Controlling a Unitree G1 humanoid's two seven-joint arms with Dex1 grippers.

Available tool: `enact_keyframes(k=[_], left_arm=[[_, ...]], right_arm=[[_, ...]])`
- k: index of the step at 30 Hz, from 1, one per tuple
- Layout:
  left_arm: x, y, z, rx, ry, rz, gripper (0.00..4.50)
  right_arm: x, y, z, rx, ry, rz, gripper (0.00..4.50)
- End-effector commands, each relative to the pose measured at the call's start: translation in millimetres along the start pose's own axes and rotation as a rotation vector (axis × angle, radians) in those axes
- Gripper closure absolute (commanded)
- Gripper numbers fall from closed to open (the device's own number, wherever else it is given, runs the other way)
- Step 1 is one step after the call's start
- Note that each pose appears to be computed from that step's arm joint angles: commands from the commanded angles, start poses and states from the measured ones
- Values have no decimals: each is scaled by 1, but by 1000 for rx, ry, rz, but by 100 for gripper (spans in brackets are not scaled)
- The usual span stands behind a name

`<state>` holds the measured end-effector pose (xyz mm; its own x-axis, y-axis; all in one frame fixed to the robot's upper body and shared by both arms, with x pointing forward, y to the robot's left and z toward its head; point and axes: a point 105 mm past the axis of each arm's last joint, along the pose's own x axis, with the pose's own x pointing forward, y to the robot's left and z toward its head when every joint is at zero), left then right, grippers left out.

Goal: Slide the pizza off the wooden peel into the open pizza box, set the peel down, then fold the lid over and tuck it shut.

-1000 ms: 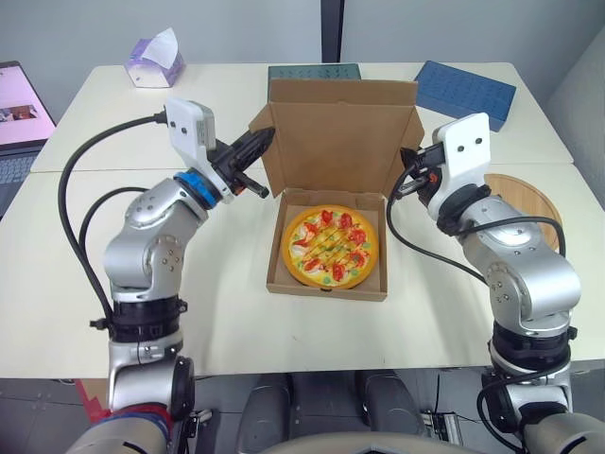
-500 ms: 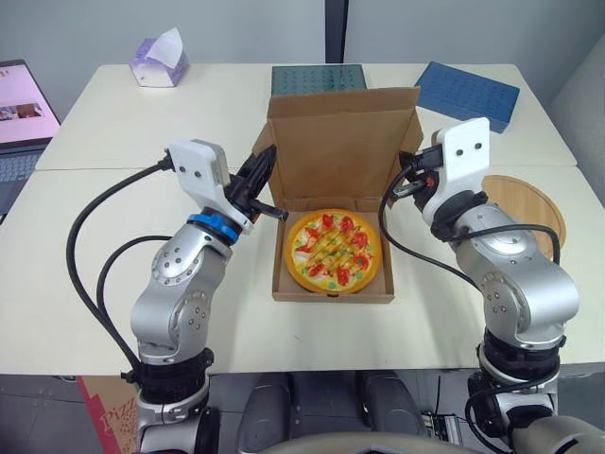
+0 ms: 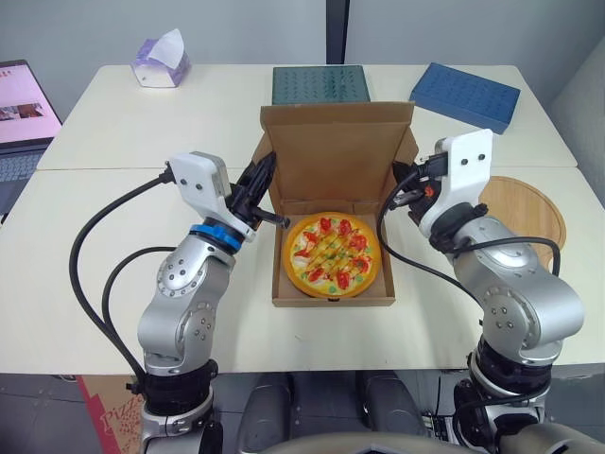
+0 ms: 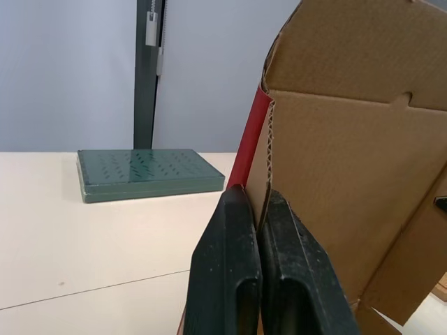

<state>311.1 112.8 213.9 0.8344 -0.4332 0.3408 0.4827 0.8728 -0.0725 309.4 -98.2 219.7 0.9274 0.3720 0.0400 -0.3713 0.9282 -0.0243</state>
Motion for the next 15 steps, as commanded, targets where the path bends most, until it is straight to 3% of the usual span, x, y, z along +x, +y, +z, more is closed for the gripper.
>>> enact_keyframes(k=[1, 15], left_arm=[[7, -34, 2, -22, -18, -137, 449], [7, -57, 5, -88, -51, -224, 449]], right_arm=[[-3, 39, 9, 28, -43, 204, 450], [1, 45, 11, 124, -7, 245, 450]])
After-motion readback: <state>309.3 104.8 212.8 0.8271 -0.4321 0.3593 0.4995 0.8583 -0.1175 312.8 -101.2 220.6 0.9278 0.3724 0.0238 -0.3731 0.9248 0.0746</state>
